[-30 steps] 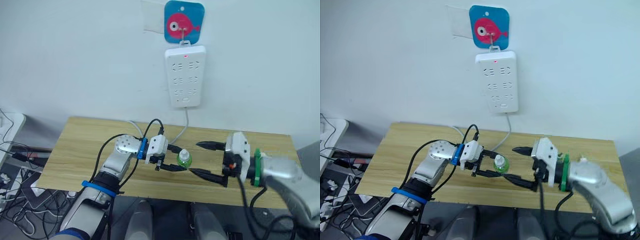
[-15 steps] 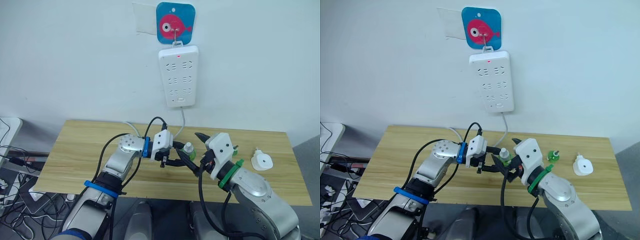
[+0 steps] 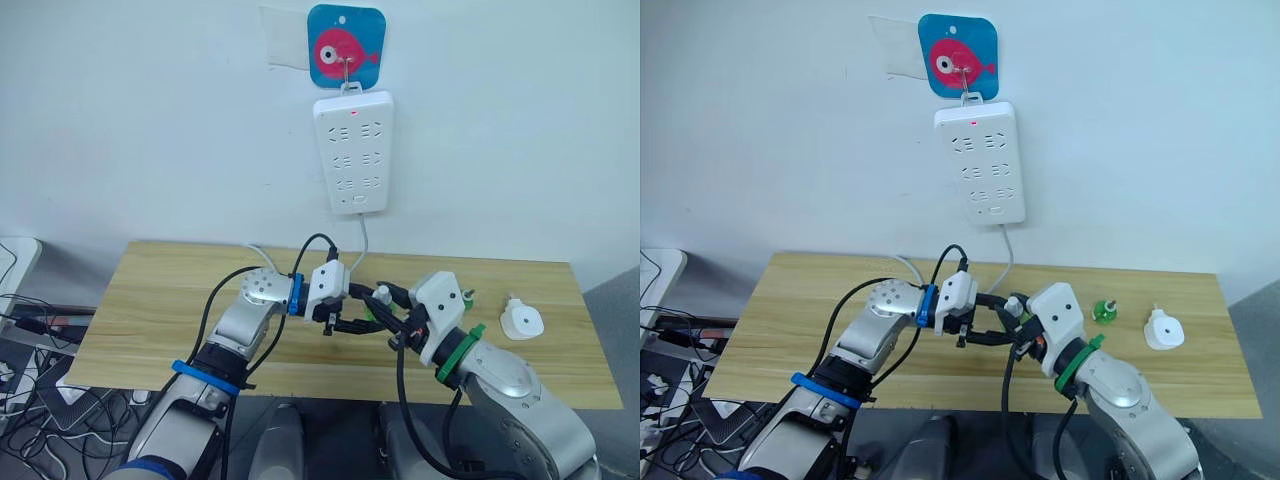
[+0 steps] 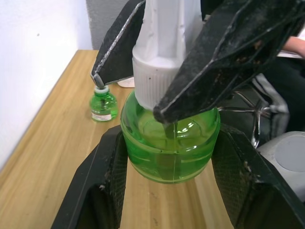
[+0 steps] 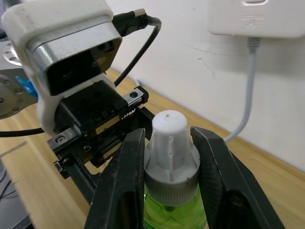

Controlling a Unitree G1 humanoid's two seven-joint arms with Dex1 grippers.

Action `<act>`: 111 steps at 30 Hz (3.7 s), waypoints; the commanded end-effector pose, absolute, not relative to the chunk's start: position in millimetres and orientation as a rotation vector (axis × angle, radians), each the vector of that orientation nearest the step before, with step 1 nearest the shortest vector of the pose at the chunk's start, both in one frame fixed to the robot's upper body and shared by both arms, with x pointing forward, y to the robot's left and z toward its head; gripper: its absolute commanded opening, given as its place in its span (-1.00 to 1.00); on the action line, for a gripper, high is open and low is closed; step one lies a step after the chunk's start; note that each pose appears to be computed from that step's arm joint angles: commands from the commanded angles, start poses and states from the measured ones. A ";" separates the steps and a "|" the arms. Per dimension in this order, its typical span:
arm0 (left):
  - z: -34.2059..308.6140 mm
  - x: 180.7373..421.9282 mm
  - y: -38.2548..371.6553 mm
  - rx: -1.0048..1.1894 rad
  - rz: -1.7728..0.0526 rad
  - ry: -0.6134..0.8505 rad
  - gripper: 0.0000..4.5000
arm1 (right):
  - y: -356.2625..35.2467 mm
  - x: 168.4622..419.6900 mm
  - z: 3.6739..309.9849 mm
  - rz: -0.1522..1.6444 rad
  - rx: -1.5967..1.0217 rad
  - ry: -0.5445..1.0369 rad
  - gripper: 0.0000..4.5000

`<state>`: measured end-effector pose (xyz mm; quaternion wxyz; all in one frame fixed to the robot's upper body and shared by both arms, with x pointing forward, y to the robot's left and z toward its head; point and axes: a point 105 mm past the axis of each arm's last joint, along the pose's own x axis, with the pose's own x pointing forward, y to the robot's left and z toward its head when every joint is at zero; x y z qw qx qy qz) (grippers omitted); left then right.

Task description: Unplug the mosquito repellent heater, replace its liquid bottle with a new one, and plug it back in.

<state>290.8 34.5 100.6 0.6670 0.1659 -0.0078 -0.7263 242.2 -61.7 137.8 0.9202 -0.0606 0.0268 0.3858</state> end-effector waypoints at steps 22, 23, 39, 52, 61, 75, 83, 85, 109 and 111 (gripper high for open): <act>108.2 267.3 51.4 0.507 -1.837 -0.115 -0.02 | -103.2 227.5 174.8 1.431 -0.260 0.085 0.92; 107.8 269.4 52.3 0.501 -1.819 -0.111 -0.02 | -108.0 223.2 175.0 1.405 -0.258 0.096 0.98; 106.5 281.5 39.9 0.432 -1.715 -0.089 -0.02 | -69.7 248.0 157.6 0.931 -0.237 -0.068 0.98; 107.0 282.9 37.1 0.426 -1.714 -0.095 -0.02 | -78.0 249.1 150.2 0.910 -0.271 -0.057 0.98; 106.8 283.2 37.5 0.430 -1.715 -0.094 -0.02 | -97.6 231.4 159.2 0.933 -0.220 -0.039 0.98; 104.9 282.1 39.0 0.448 -1.729 -0.089 -0.02 | -85.2 212.8 162.8 1.046 -0.156 -0.021 0.98; 102.4 278.8 37.8 0.463 -1.747 -0.088 -0.02 | -59.6 223.9 166.7 1.055 -0.094 -0.057 0.83; 102.8 278.5 37.4 0.462 -1.747 -0.089 -0.02 | -58.8 223.6 165.5 1.059 -0.095 -0.055 0.62; 95.2 281.4 50.3 0.462 -1.699 -0.043 -0.02 | -89.2 235.1 229.8 0.851 -0.086 -0.216 -0.89; 93.5 280.5 53.4 0.463 -1.691 -0.036 -0.02 | -102.3 247.0 230.1 0.741 -0.051 -0.209 -0.89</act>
